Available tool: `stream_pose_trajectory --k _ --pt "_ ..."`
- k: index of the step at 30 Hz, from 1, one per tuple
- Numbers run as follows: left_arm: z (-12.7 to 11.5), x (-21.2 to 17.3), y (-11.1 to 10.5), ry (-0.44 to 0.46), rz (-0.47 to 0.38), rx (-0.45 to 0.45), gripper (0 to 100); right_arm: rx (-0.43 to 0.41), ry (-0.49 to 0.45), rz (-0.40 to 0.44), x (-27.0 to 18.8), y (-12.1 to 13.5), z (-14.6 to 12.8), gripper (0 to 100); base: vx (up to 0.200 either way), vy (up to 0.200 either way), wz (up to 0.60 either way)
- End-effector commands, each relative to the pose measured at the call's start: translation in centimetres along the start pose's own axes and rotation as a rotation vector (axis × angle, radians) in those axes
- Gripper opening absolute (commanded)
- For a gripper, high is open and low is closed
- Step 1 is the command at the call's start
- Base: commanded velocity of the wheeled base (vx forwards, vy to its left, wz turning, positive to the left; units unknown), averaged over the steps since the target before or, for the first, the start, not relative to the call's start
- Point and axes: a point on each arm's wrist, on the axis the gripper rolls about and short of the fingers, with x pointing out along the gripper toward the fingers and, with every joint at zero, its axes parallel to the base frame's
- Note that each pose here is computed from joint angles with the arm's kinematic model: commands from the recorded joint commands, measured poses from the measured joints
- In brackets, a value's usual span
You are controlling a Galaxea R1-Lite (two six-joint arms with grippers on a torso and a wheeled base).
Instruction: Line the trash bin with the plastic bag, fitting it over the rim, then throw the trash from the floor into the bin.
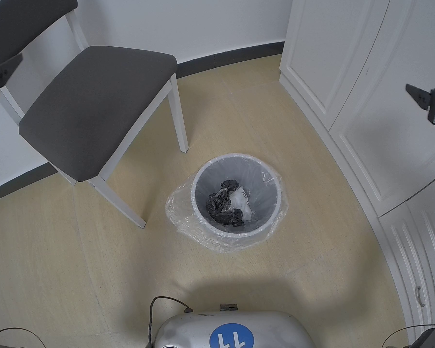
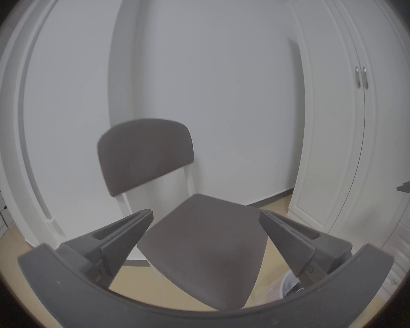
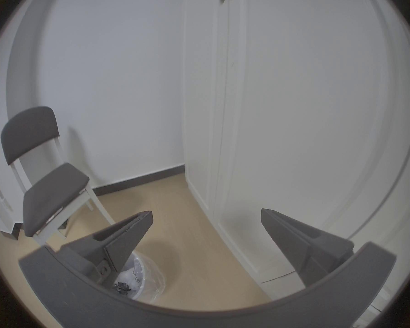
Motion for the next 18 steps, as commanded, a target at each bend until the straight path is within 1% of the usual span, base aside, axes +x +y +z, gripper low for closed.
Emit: stream_pose_trajectory --k 1,3,6,8,11,12,14,15,16,18 --pt "2.2 -8.4 1.8 -0.172 0.011 -0.032 100 0.017 -0.201 -0.047 -9.3 -4.1 1.1 100 0.000 0.000 0.00" --pt "2.1 -10.4 2.2 -0.204 0.014 -0.037 100 0.012 -0.285 -0.096 -12.1 -5.3 1.1 100 0.000 0.000 0.00" --pt "1.6 -12.0 2.5 -0.223 0.018 -0.039 100 0.023 -0.352 -0.128 -14.8 -6.2 1.0 100 0.000 0.000 0.00" --pt "1.2 -13.9 2.9 -0.256 0.027 -0.045 100 0.033 -0.411 -0.150 -17.2 -6.8 0.8 100 0.000 0.000 0.00" --pt "0.7 -15.8 3.3 -0.274 0.043 -0.051 100 0.025 -0.458 -0.165 -19.5 -7.1 -0.3 100 0.000 0.000 0.00" --pt "0.7 -15.8 3.3 -0.274 0.043 -0.051 100 0.025 -0.458 -0.165 -19.5 -7.1 -0.3 100 0.000 0.000 0.00" --pt "0.2 -17.6 3.6 -0.277 0.044 -0.052 100 0.010 -0.492 -0.167 -21.3 -7.2 -1.7 100 0.000 0.000 0.00" --pt "0.2 -17.6 3.6 -0.277 0.044 -0.052 100 0.010 -0.492 -0.167 -21.3 -7.2 -1.7 100 0.000 0.000 0.00" --pt "-0.2 -18.9 3.8 -0.277 0.043 -0.052 100 0.002 -0.517 -0.164 -22.4 -7.2 -2.6 100 0.000 0.000 0.00" --pt "-0.5 -20.1 4.1 -0.283 0.043 -0.054 100 0.005 -0.543 -0.158 -23.4 -7.2 -3.5 100 0.000 0.000 0.00"
